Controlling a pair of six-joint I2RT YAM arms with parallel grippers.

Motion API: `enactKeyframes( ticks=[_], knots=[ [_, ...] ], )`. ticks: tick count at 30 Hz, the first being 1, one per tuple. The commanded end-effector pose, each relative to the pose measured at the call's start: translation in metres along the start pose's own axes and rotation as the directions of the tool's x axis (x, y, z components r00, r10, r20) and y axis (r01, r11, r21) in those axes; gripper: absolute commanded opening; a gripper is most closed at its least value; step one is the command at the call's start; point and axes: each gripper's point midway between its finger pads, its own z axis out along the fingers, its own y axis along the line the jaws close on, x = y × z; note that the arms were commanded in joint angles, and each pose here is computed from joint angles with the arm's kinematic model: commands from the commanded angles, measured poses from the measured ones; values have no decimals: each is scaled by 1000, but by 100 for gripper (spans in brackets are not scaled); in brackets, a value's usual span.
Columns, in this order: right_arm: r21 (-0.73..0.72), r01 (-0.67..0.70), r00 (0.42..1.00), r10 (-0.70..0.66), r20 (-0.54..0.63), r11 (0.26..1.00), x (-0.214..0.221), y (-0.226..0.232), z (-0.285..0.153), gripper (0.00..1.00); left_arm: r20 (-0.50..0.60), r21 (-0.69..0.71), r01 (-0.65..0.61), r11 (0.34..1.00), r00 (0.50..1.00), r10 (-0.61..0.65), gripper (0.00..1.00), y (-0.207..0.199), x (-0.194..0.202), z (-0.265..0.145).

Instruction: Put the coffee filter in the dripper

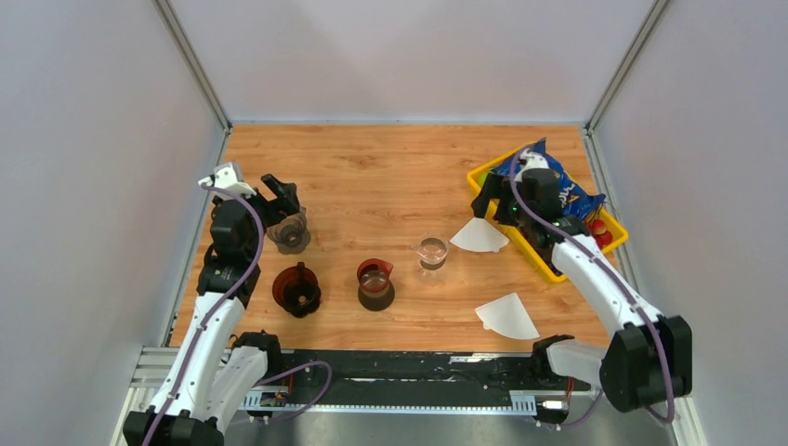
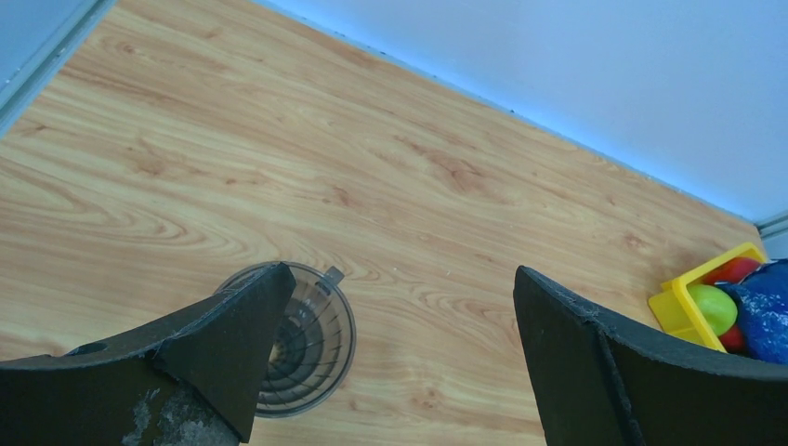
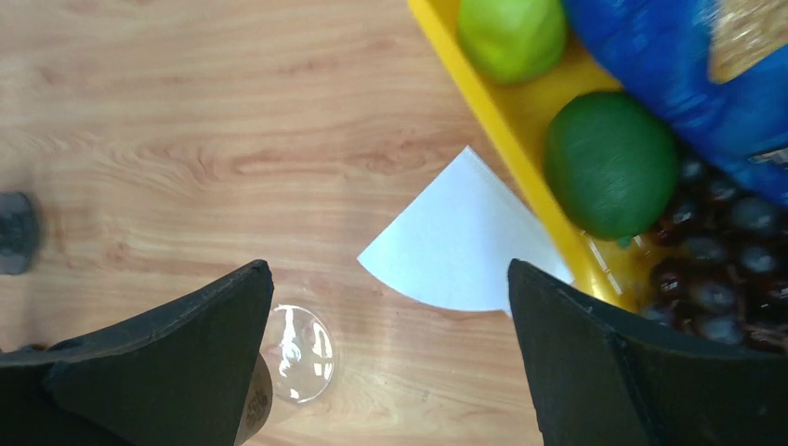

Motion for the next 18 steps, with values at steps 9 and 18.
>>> enactKeyframes(
  ticks=[9, 18],
  knots=[
    [250, -45, 995, 65, -71, 967, 49, 15, 44, 100, 21, -11, 16, 1000, 1000, -15, 100, -1, -11, -2],
    [183, -10, 995, 27, -93, 983, 43, 42, 49, 100, 18, -38, 16, 999, 1000, -15, 100, 3, -12, -3]
  ],
)
